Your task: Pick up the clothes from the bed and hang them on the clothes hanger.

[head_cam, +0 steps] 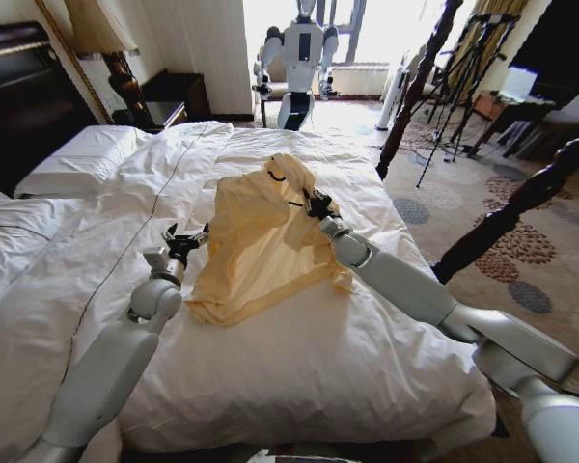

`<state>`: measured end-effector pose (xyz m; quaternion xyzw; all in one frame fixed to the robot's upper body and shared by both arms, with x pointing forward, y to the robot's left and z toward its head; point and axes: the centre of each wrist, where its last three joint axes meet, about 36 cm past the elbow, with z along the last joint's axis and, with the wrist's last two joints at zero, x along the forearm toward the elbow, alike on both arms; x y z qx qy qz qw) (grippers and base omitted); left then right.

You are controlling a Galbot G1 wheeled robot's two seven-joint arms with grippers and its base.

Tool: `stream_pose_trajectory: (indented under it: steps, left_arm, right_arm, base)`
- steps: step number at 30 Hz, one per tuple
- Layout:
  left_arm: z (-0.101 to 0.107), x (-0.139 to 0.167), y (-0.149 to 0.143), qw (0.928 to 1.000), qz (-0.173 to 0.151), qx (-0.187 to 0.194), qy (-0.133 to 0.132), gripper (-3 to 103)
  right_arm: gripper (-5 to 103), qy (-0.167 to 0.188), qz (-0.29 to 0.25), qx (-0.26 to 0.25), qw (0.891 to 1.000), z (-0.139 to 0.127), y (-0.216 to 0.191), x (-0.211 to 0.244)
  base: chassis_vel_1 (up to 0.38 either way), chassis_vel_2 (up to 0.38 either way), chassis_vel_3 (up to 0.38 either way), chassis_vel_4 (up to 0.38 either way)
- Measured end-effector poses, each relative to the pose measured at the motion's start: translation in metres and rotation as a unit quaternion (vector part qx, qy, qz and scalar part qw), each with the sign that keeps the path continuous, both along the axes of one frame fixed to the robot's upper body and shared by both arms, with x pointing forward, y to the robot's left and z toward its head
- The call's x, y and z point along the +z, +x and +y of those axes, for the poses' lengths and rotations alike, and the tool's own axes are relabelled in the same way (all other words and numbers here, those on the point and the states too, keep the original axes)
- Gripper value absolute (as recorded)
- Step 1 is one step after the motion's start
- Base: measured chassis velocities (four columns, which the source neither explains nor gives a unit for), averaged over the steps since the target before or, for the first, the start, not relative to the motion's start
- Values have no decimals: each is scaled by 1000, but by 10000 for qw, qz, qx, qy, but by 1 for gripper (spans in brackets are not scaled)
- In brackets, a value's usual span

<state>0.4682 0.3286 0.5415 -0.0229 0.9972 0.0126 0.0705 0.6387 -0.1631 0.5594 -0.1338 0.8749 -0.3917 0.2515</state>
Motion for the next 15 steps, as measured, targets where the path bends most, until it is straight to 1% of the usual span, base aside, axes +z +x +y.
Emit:
stream_pose_trajectory:
  steps: [2,3,6,7,8,9,11,12,14,15]
  left_arm:
    - [-1,15,-6,9999,-120,-24,9,100]
    - [-1,15,-6,9999,-120,-24,9,100]
    - [-1,44,-17,9996,-281,-89,2,100]
    - [-1,44,-17,9996,-281,-89,2,100]
    - [-1,51,-20,9994,-323,-113,14,100]
    - [-1,56,-22,9993,-350,-126,23,100]
    - [-2,71,-30,9990,-415,-186,16,100]
    - [-2,71,-30,9990,-415,-186,16,100]
    - [-5,81,-38,9987,-440,-244,17,100]
    - [-5,81,-38,9987,-440,-244,17,100]
  right_arm:
    - [5,-54,-223,-7,9997,-7,-5,11]
    - [5,-54,-223,-7,9997,-7,-5,11]
    - [4,-195,-555,-64,9982,-28,-17,37]
    - [4,-195,-555,-64,9982,-28,-17,37]
    - [4,-245,-656,-90,9975,-35,-19,45]
    - [4,-305,-749,-119,9967,-41,-21,52]
    - [4,-545,-1030,-195,9930,-61,-25,76]
    - [4,-545,-1030,-195,9930,-61,-25,76]
    - [4,-830,-1232,-213,9887,-79,-28,92]
    - [4,-830,-1232,-213,9887,-79,-28,92]
  base:
    - [0,0,0,0]
    - [0,0,0,0]
    - [0,0,0,0]
    - [0,0,0,0]
    - [0,0,0,0]
    - [0,0,0,0]
    - [0,0,0,0]
    - [0,0,0,0]
    - [0,0,0,0]
    - [0,0,0,0]
